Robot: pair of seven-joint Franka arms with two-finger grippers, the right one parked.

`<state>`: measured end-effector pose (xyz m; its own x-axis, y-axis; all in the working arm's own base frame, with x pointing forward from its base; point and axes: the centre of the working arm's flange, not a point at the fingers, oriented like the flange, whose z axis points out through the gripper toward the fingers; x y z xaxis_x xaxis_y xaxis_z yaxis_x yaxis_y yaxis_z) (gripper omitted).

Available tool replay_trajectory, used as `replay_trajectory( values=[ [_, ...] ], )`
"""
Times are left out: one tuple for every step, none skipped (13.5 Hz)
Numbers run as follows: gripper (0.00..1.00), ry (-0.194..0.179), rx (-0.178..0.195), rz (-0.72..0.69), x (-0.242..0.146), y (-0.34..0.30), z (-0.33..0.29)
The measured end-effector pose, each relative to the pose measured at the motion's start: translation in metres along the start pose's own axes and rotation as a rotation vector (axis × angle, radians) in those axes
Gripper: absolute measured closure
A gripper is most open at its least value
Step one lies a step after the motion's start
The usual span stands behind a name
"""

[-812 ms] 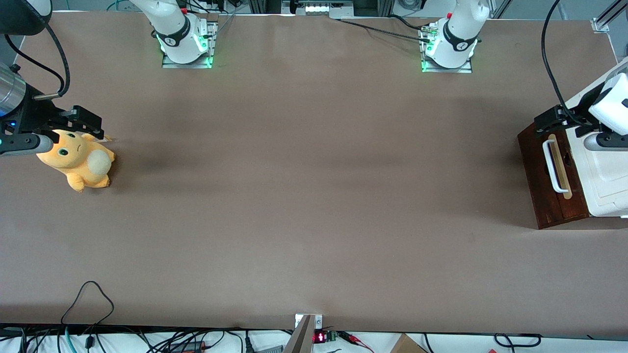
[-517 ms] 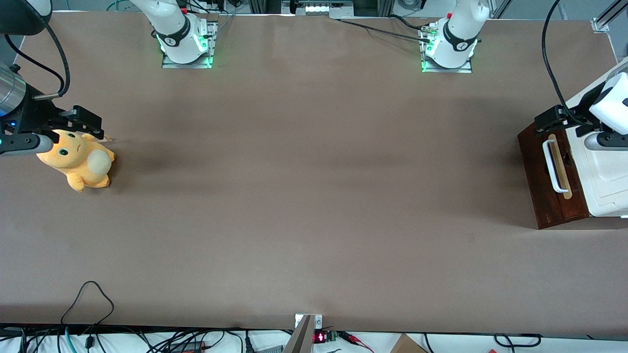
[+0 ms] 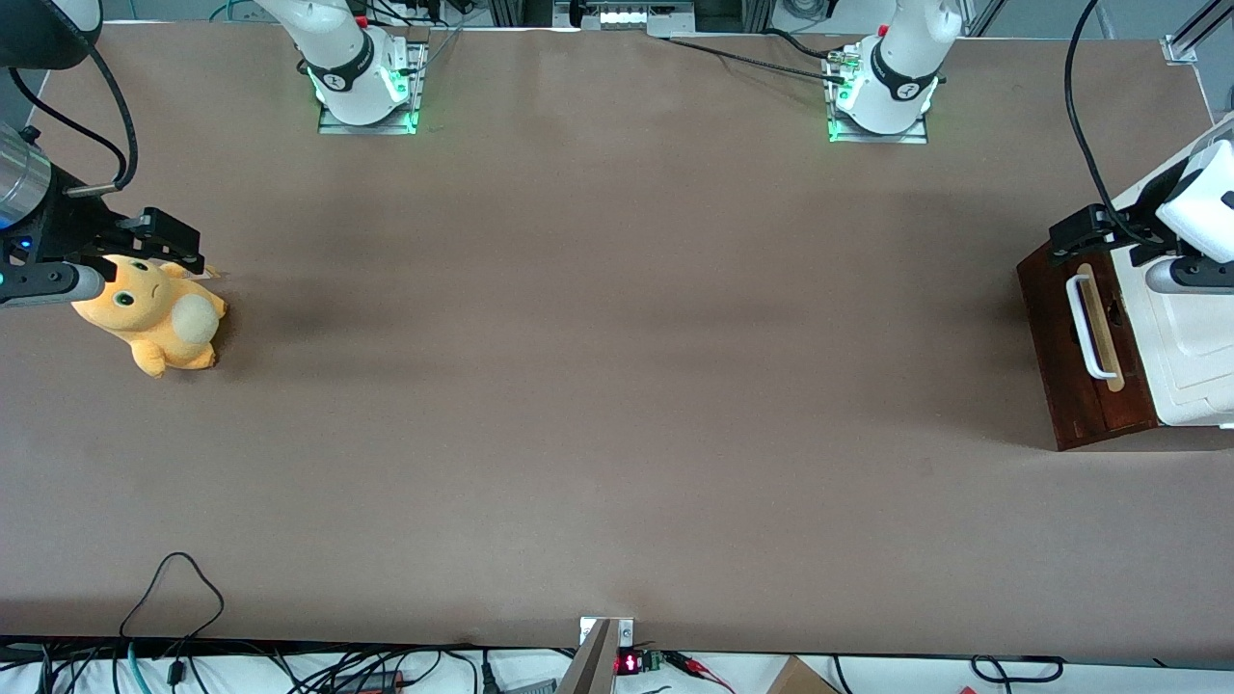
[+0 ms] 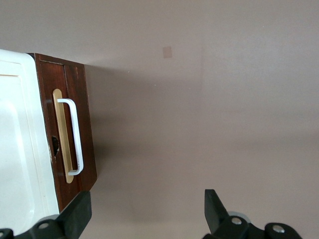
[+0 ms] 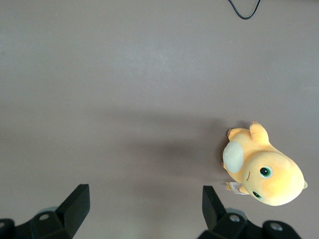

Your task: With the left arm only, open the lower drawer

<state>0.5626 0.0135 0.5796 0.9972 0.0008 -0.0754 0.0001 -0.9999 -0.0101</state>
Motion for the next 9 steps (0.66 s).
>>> replay_trajectory(
  values=[
    [0.0, -0.005, 0.0, 0.0, 0.0, 0.0, 0.001],
    [0.0, -0.009, 0.0, 0.001, 0.0, 0.0, 0.002],
    [0.0, -0.011, 0.0, 0.004, 0.0, 0.0, 0.003],
    [0.0, -0.011, 0.0, 0.005, 0.001, 0.0, 0.003],
    [0.0, -0.011, 0.002, 0.008, 0.001, 0.001, 0.003],
    [0.0, -0.013, 0.036, 0.02, 0.001, 0.005, 0.003],
    [0.0, -0.019, 0.119, 0.039, 0.002, 0.011, 0.005],
    [0.0, -0.029, 0.22, 0.051, 0.003, 0.022, 0.008],
    [0.0, -0.048, 0.315, 0.044, 0.004, 0.035, 0.014]
  ],
)
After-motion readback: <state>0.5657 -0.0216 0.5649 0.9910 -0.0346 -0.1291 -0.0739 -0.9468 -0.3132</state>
